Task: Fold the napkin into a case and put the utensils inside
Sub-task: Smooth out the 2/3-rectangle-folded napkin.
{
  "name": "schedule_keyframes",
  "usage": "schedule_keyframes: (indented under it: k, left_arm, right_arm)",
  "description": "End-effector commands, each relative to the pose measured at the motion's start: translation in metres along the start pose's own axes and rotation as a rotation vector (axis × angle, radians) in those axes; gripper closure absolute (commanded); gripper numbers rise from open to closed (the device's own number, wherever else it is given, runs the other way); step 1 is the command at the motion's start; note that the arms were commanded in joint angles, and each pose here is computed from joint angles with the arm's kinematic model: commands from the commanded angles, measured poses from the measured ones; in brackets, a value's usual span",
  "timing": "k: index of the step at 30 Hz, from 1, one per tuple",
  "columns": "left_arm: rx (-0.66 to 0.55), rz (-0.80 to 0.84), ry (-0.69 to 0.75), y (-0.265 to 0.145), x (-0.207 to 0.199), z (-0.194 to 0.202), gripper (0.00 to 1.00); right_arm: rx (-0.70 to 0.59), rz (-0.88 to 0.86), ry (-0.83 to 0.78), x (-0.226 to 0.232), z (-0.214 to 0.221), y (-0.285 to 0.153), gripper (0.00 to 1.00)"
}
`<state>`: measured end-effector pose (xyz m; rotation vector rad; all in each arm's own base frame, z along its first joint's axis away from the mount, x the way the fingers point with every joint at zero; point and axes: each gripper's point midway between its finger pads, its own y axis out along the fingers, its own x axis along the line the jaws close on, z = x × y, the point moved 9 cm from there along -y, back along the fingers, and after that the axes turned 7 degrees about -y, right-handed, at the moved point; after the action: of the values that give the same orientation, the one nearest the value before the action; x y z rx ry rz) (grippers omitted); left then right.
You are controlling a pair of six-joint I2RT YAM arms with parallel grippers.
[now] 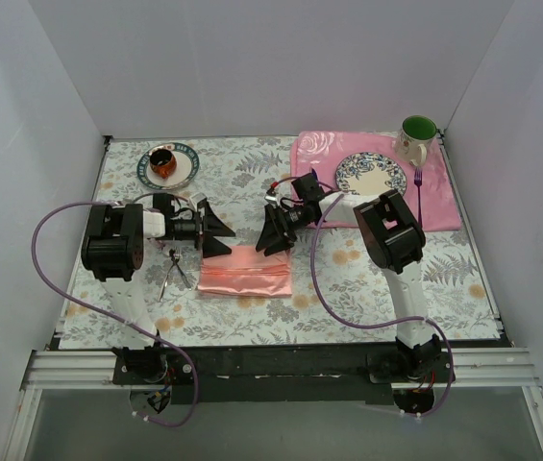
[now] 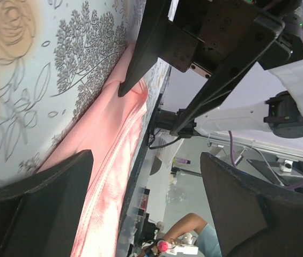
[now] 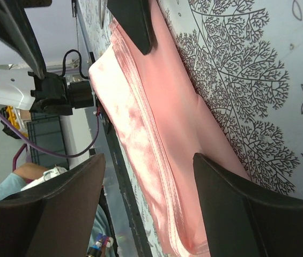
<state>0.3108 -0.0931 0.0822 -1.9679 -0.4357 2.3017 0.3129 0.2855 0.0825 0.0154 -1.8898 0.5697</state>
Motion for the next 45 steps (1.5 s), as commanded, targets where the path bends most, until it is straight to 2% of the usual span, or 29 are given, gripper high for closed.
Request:
schedule_keyframes:
  k: [1,10,21,23,34,42,45]
  left_arm:
    - [-0.124,-0.116,-0.075,-0.029,0.030,-0.004,0.17]
    - [-0.093,-0.071,-0.002,-0.032,0.017,0.000,0.19]
    - [0.001,-0.018,0.235,-0.004,-0.052,0.013,0.21]
    - [0.005,-0.031,0.263,0.003,-0.056,0.014,0.21]
    - [-0.025,-0.138,0.123,0.022,-0.010,0.013,0.29]
    - [-0.066,-0.216,0.040,0.025,0.013,0.012,0.30]
    - [-0.074,-0.231,0.015,0.023,0.018,0.012,0.31]
  right_arm:
    - [0.054,0.229,0.089,-0.054,0.030,0.001,0.23]
    - [0.044,0.197,-0.002,-0.043,0.020,-0.001,0.23]
    - [-0.053,-0.051,-0.226,0.056,-0.028,-0.022,0.22]
    - [-0.061,-0.055,-0.198,0.062,-0.029,-0.023,0.22]
    - [-0.078,-0.015,-0.089,0.025,-0.032,-0.008,0.23]
    - [-0.027,0.010,0.095,-0.009,0.017,-0.002,0.24]
    - [-0.022,0.024,0.115,-0.015,0.025,-0.005,0.25]
